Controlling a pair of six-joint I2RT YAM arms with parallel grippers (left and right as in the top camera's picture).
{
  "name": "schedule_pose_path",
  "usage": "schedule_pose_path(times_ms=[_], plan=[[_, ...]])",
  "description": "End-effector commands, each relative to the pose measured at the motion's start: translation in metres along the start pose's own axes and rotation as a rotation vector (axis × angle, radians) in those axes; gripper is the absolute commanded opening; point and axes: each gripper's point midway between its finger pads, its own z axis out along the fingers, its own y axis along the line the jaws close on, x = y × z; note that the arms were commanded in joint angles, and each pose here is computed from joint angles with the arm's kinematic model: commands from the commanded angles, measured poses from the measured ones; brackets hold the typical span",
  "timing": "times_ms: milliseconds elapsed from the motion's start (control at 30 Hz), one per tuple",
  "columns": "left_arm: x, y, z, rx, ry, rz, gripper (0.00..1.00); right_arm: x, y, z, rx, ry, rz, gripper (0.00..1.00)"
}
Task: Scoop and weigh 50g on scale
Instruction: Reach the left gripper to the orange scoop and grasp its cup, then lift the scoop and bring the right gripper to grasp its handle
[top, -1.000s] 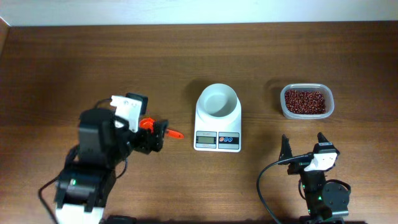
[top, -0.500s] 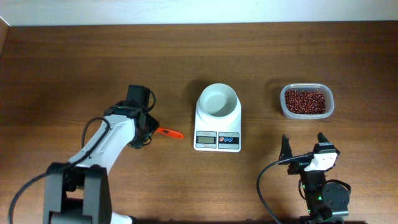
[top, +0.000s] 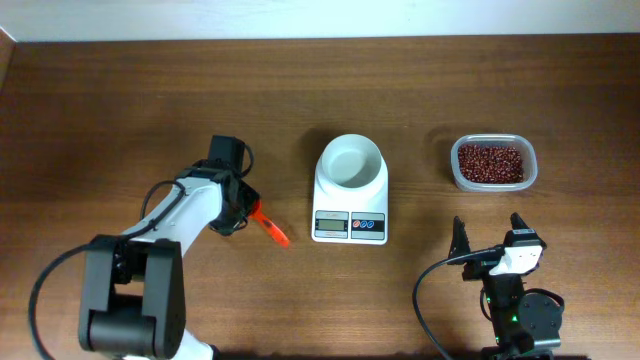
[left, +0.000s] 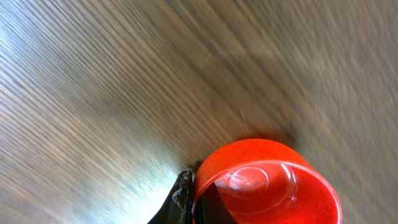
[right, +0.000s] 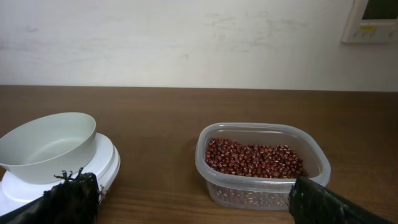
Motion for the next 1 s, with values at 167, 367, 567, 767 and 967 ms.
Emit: schedule_pose_path(times_ms=[167, 367, 567, 767, 967], plan=[[-0.018, -0.016, -0.101, 0.284, -0.127, 0.122, 0.00, 0.002, -0.004, 0.000, 0.021, 0.003, 0.004, 0.99], [-0.004, 0.024, -0.109, 0.157, -0.090, -0.129, 0.00, 0.002, -0.004, 0.000, 0.021, 0.003, 0.004, 0.99], [-0.002, 0.058, -0.144, 0.130, -0.186, -0.271, 0.00, 0.002, -0.004, 0.000, 0.021, 0.003, 0.004, 0.99], [-0.003, 0.063, -0.161, 0.171, -0.234, -0.279, 0.00, 0.002, 0.006, 0.000, -0.040, 0.004, 0.026, 0.99], [-0.003, 0.063, -0.161, 0.172, -0.234, -0.279, 0.00, -0.001, 0.109, -0.039, -0.636, 0.326, 0.915, 0.99]])
